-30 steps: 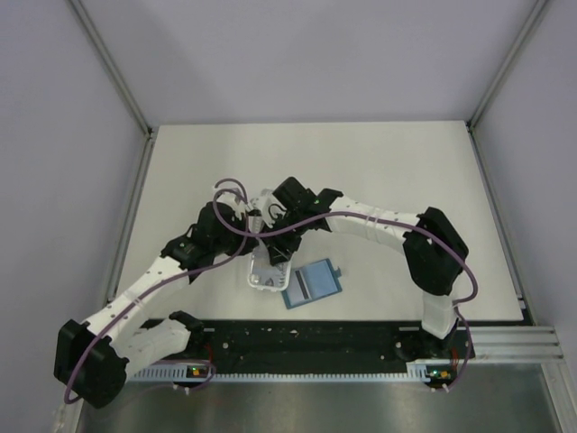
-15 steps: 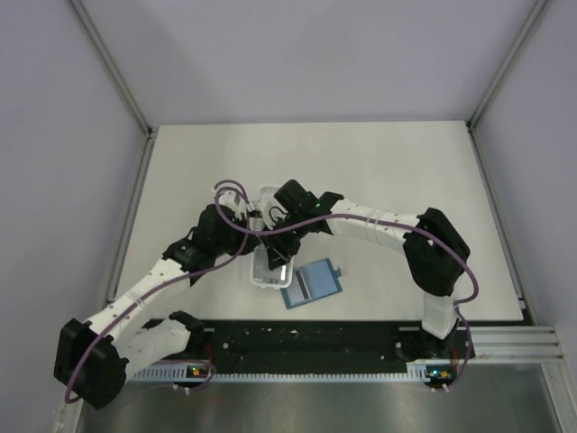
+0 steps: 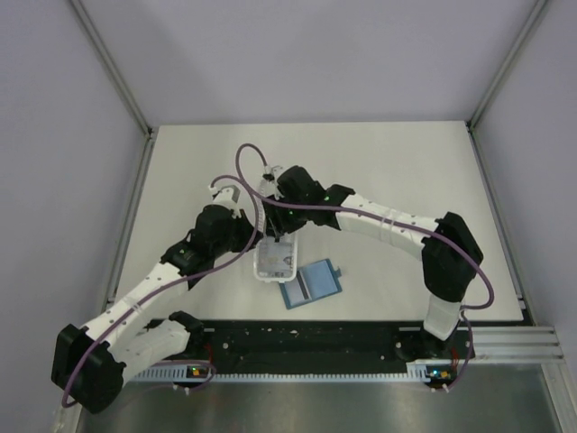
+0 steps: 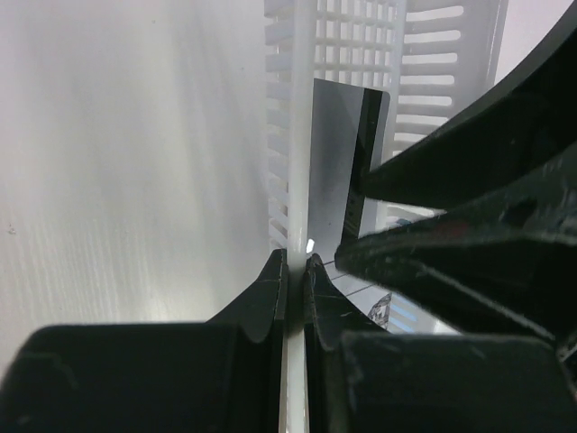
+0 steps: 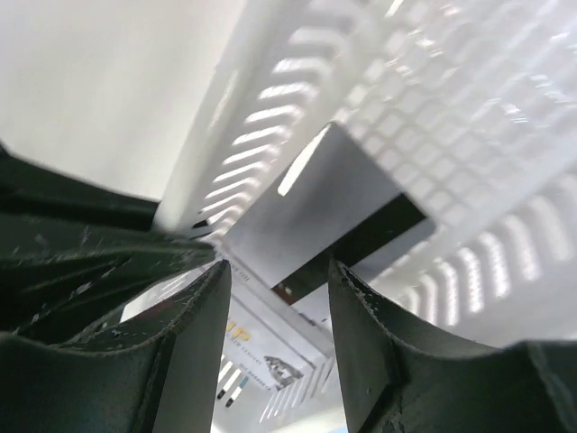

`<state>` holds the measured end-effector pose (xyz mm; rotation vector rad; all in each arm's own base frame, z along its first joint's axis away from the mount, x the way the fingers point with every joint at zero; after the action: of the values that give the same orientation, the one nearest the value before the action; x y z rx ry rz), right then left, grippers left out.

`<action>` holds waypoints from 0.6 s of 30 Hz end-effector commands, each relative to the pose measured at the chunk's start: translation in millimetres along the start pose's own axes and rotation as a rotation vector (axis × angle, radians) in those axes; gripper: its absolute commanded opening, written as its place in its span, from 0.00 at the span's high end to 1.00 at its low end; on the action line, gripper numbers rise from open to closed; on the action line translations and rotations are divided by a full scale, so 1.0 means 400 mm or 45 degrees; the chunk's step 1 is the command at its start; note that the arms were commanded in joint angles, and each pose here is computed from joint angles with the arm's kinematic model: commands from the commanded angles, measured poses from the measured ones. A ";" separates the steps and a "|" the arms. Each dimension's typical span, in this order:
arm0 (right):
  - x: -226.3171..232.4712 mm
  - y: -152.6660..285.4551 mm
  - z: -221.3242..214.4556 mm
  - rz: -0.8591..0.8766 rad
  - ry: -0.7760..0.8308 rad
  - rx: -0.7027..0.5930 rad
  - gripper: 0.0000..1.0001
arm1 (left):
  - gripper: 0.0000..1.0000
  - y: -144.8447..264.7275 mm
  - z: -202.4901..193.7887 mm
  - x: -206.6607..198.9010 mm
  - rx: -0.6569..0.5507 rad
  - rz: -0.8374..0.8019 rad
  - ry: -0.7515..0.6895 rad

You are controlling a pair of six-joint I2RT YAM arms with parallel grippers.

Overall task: Put the credit cards into the card holder
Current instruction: Pick up the credit card from the storage box.

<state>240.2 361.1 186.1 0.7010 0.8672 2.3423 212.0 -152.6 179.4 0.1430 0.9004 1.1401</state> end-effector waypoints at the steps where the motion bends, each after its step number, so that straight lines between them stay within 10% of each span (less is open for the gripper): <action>1: -0.049 0.038 0.082 -0.262 -0.165 -0.173 0.52 | 1.00 0.012 0.037 -0.036 -0.103 -0.084 0.046; 18: -0.100 -0.034 0.099 -0.493 -0.225 -0.049 0.48 | 1.00 0.014 0.037 -0.036 -0.109 -0.074 0.077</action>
<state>289.3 365.3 203.7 0.6755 0.7242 2.0008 211.1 -153.1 177.7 0.1211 0.9463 1.1611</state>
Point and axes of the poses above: each gripper's point midway between its finger pads, its own y axis back along the fingers, its own x axis along the line the jaws close on, z = x × y, the point moved 6 cm from there along y, back along the fingers, and after that the axes turned 6 degrees about y, right-handed, at the moved point
